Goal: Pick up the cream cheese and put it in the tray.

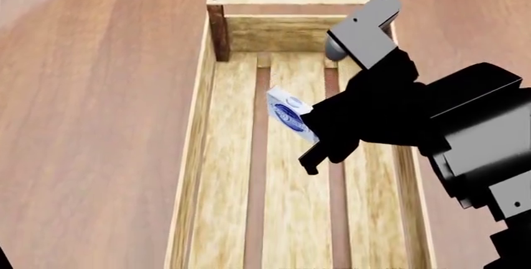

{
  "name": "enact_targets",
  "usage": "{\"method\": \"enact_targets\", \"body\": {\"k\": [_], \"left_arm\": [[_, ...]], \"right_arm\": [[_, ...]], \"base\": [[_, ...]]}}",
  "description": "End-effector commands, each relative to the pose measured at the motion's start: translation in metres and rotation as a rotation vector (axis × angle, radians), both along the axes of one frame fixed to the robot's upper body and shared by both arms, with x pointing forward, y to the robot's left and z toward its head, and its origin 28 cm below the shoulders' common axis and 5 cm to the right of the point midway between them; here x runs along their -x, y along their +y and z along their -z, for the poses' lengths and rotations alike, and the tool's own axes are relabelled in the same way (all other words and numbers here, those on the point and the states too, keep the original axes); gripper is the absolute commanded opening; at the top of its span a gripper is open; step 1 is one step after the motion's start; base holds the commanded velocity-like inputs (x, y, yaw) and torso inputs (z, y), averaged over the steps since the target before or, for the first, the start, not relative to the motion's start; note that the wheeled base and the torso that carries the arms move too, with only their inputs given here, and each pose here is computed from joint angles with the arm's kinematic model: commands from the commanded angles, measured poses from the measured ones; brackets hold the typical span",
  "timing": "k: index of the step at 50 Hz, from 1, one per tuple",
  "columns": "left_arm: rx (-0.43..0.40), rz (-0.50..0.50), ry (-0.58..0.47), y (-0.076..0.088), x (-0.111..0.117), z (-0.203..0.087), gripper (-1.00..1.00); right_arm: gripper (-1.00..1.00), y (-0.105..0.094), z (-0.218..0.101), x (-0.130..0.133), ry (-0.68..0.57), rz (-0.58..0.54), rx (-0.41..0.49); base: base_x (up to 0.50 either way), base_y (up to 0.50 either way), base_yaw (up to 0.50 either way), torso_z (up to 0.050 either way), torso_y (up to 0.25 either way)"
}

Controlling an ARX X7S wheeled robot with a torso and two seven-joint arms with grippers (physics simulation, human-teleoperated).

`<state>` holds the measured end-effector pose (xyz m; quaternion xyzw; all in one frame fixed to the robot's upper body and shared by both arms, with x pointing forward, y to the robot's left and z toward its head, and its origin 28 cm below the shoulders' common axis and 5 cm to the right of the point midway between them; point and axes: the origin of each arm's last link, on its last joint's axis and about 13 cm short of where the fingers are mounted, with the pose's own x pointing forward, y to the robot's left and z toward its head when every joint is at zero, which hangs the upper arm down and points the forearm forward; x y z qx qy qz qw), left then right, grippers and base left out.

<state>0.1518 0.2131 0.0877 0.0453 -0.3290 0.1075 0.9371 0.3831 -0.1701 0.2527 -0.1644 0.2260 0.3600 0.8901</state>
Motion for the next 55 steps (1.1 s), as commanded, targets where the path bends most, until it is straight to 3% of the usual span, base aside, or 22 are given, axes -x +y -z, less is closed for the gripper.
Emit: {"method": "enact_targets", "body": {"k": [1, 55], "left_arm": [[-0.001, 0.001, 0.003, 0.0, 0.0, 0.0, 1.0], [-0.004, -0.001, -0.002, 0.0, -0.001, 0.002, 1.0]], "right_arm": [[-1.0, 0.0, -0.002, 0.0, -0.009, -0.005, 0.003], [-1.0, 0.006, 0.011, -0.006, 0.028, -0.014, 0.063]], "base": [[0.0, 0.0, 0.0, 0.0, -0.051], [0.0, 0.0, 0.0, 0.0, -0.05]]}}
